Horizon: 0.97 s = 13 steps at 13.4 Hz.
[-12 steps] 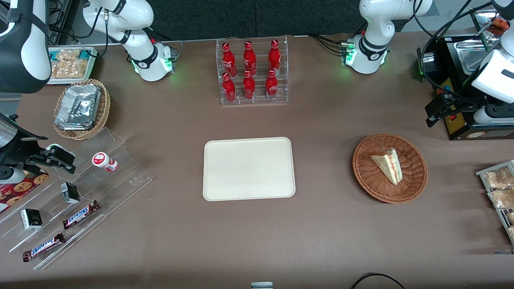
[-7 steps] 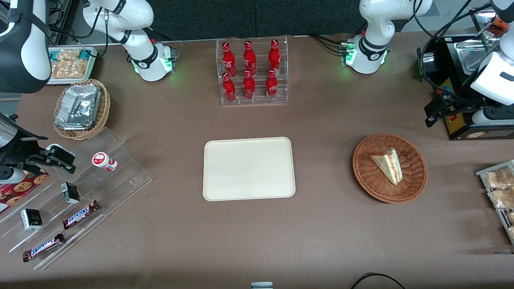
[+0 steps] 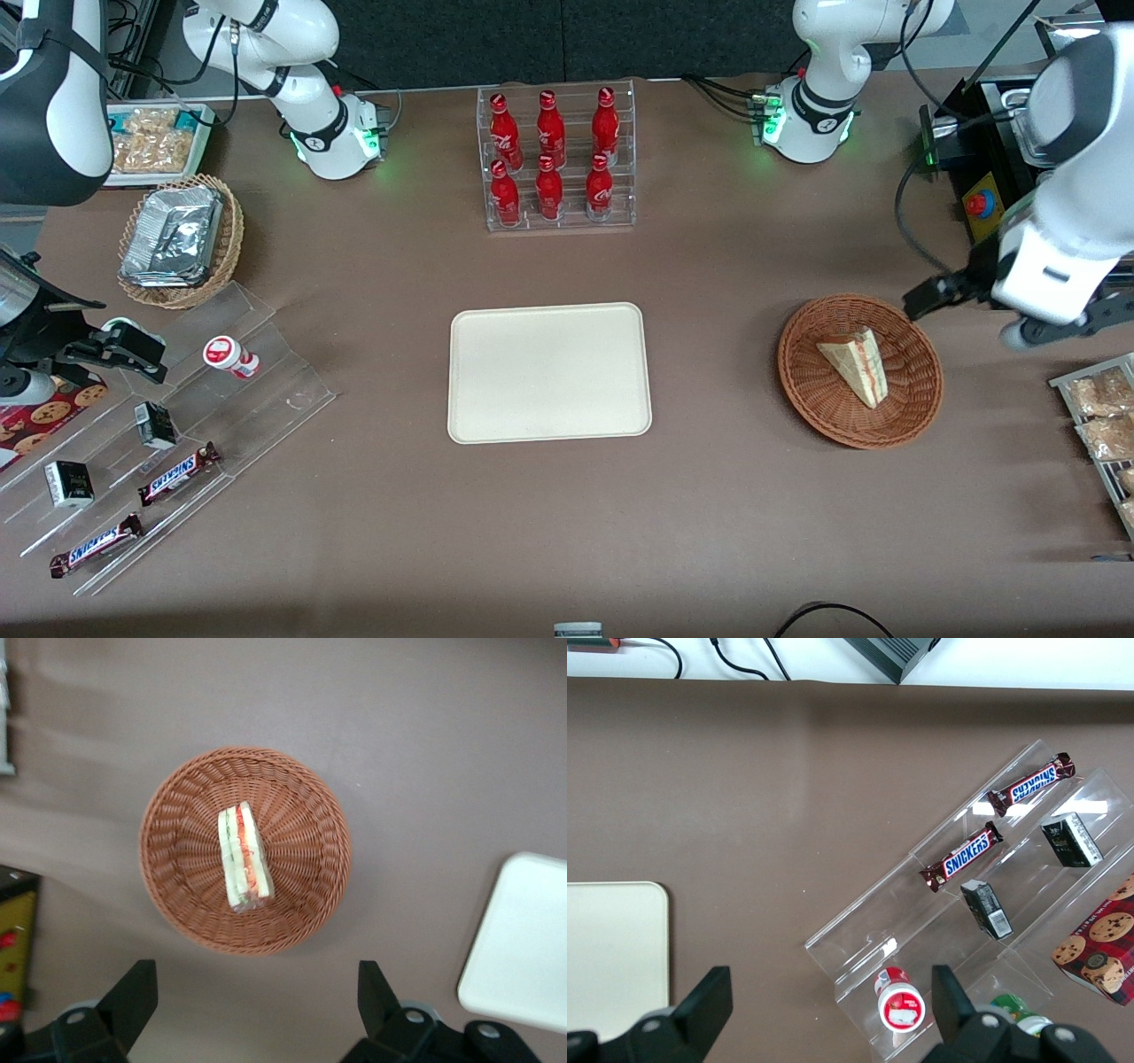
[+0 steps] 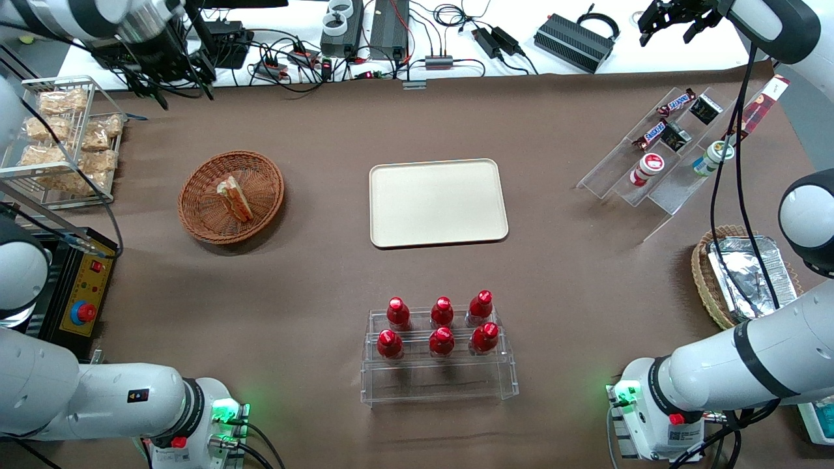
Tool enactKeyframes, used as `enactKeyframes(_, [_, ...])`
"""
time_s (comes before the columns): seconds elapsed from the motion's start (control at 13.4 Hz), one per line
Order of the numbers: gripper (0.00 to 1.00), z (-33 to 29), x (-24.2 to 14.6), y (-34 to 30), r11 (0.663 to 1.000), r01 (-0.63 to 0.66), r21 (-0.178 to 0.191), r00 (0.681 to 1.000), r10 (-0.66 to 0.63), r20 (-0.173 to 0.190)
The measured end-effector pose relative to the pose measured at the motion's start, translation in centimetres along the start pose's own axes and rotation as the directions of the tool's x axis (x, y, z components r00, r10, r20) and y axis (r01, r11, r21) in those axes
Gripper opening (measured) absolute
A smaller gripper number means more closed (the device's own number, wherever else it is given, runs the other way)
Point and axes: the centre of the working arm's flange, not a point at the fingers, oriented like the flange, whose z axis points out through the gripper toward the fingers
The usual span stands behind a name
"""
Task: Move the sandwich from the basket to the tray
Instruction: 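Move the left gripper down over the sandwich in the wicker basket, then close the left gripper on the wrapped sandwich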
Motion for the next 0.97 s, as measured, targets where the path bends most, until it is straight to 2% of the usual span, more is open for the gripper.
enactKeyframes(0.22, [1.0,7.9,0.2,0.2,0.993,0.114,-0.011,0.993,-0.114,-0.011])
enactKeyframes(0.45, [1.0,13.4,-0.1,0.1,0.979,0.204,0.014,0.979,-0.204,0.024])
enactKeyframes(0.52, [1.0,14.7,0.1,0.0,0.975,0.219,0.035,0.975,-0.219,0.017])
enactKeyframes(0.67, [1.0,17.7,0.2,-0.3,0.964,0.255,0.071,0.967,-0.254,-0.021])
enactKeyframes(0.82, [1.0,20.6,0.0,-1.4,0.957,0.283,0.065,0.959,-0.281,-0.039])
enactKeyframes(0.97, [1.0,22.9,-0.3,-2.7,0.953,0.297,0.054,0.954,-0.295,-0.041])
